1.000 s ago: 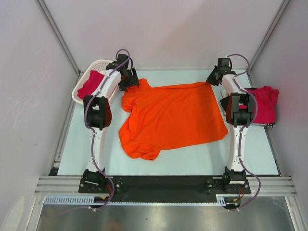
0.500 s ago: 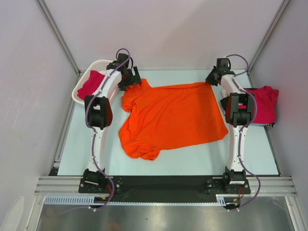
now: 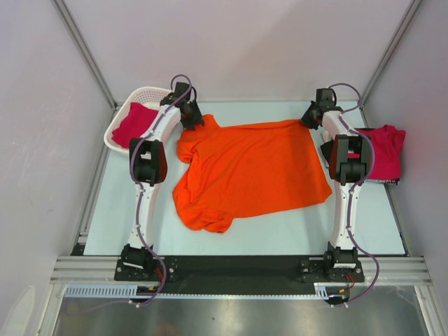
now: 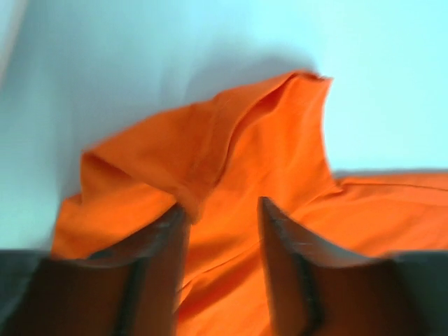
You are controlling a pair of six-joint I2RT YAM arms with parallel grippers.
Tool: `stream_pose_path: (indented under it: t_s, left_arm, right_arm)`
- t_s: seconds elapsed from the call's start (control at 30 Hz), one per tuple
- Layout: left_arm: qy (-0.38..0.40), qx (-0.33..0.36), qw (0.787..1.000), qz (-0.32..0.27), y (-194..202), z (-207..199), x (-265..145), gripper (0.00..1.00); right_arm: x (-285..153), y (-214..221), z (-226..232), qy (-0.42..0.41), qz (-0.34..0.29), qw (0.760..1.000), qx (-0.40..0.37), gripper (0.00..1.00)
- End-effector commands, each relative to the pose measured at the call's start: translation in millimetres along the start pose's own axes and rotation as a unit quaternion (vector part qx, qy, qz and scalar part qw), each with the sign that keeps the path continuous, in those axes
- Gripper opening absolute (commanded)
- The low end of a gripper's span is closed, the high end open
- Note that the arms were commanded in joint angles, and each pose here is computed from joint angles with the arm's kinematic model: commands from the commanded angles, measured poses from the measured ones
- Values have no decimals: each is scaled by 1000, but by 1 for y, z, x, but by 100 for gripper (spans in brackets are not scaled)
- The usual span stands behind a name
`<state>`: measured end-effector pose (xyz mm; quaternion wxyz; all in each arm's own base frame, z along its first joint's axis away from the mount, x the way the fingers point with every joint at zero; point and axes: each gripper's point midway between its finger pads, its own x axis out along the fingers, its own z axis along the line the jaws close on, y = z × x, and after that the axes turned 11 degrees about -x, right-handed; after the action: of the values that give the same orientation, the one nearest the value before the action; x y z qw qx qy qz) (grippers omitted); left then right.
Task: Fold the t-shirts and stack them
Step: Grap the side of the flattened tshirt furthest away from the robot with both arms
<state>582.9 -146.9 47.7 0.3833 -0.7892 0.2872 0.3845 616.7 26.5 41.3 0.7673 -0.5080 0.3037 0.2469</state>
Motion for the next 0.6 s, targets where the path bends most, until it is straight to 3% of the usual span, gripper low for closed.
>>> stream_pose_path:
  t_s: [0.0, 0.03, 0.07, 0.13, 0.3, 0.57]
  left_arm:
    - [71, -24, 996, -46, -34, -39, -15, 40]
    - [69, -26, 996, -45, -33, -37, -13, 31]
    - [66, -27, 997, -42, -31, -35, -11, 17]
    - [62, -30, 997, -37, -29, -31, -7, 1]
    - [50, -29, 998, -36, -28, -23, -12, 0]
    - [22, -21, 994, -106, -55, -18, -88, 0]
  right_arm:
    - [-35, -32, 13, -17, -35, 999, -15, 0]
    - [-35, -32, 13, -16, -35, 999, -15, 0]
    - [-35, -29, 13, -16, -33, 999, -16, 0]
    - [-35, -29, 12, -15, -32, 999, -16, 0]
    - [-37, -31, 12, -16, -35, 999, -19, 0]
    - [-43, -37, 14, -24, -42, 999, -20, 0]
